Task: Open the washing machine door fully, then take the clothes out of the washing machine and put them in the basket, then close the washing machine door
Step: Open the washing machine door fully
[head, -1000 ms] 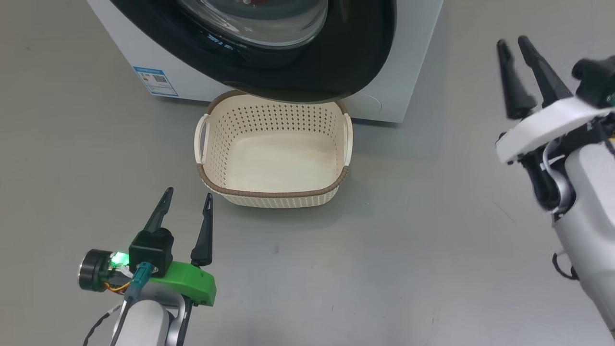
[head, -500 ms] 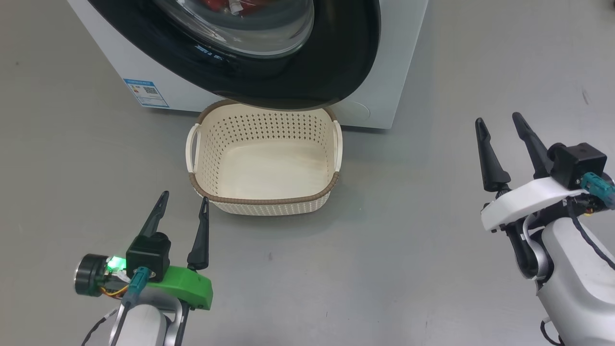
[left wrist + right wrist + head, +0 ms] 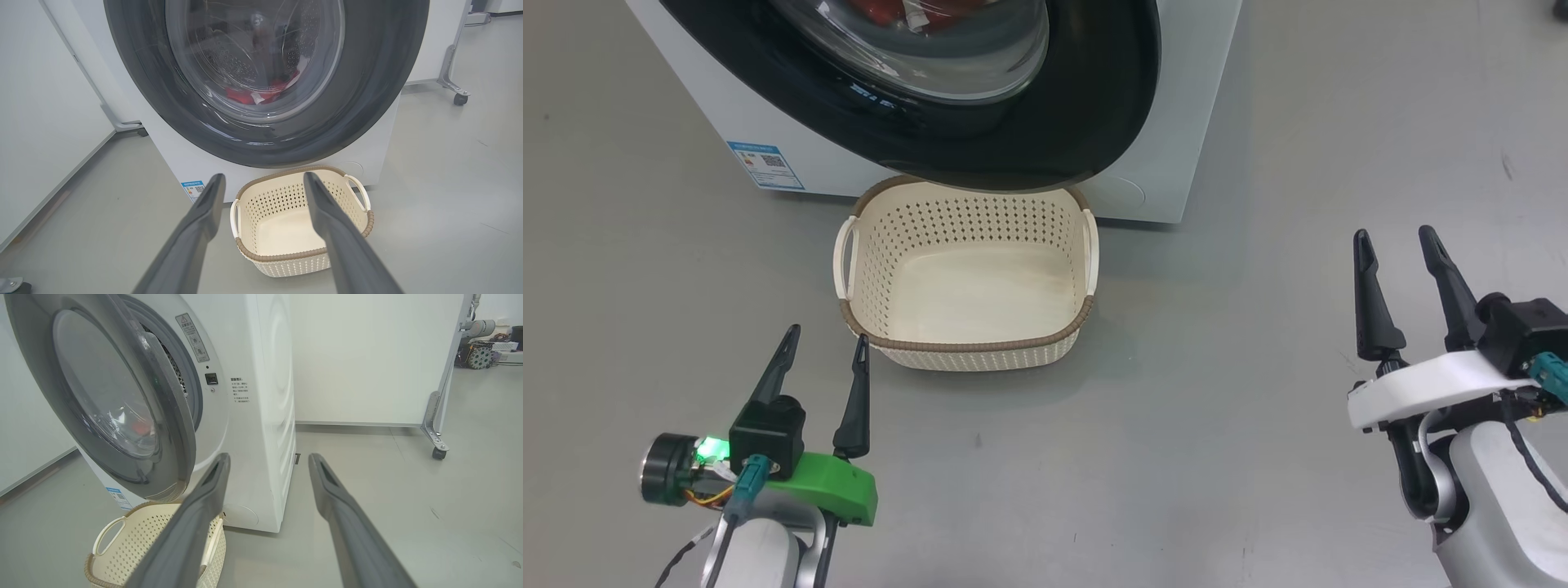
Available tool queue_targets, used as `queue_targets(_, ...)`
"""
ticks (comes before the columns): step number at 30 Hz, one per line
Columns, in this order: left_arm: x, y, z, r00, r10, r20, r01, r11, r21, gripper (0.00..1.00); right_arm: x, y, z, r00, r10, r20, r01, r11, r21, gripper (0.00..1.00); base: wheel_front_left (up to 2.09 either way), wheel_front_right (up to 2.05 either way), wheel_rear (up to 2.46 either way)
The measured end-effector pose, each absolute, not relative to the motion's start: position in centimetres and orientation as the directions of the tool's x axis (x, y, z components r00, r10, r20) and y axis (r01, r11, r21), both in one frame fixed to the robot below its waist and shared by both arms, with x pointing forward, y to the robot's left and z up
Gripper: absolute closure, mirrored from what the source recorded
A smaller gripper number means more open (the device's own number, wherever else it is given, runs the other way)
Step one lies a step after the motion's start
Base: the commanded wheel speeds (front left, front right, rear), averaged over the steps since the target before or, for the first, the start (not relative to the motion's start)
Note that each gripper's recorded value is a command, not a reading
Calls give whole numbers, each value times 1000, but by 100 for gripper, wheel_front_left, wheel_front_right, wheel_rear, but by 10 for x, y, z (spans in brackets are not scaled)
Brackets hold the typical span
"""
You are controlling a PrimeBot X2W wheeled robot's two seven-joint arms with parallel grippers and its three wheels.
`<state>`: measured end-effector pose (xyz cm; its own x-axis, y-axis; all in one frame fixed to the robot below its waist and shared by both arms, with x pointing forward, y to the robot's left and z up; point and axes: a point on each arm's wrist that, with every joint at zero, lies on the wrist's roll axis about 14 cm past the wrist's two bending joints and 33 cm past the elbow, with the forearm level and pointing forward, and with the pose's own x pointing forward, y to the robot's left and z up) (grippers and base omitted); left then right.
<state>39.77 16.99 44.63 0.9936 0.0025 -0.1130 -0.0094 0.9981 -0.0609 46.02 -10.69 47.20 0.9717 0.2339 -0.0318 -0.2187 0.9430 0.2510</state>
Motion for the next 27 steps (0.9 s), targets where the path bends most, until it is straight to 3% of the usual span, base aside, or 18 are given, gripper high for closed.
queue_targets(27,398,173,440,992,6,-128,-14,998,-58,0,433,-111,464,978,206,-40,-192,956,222,0,0,0,0)
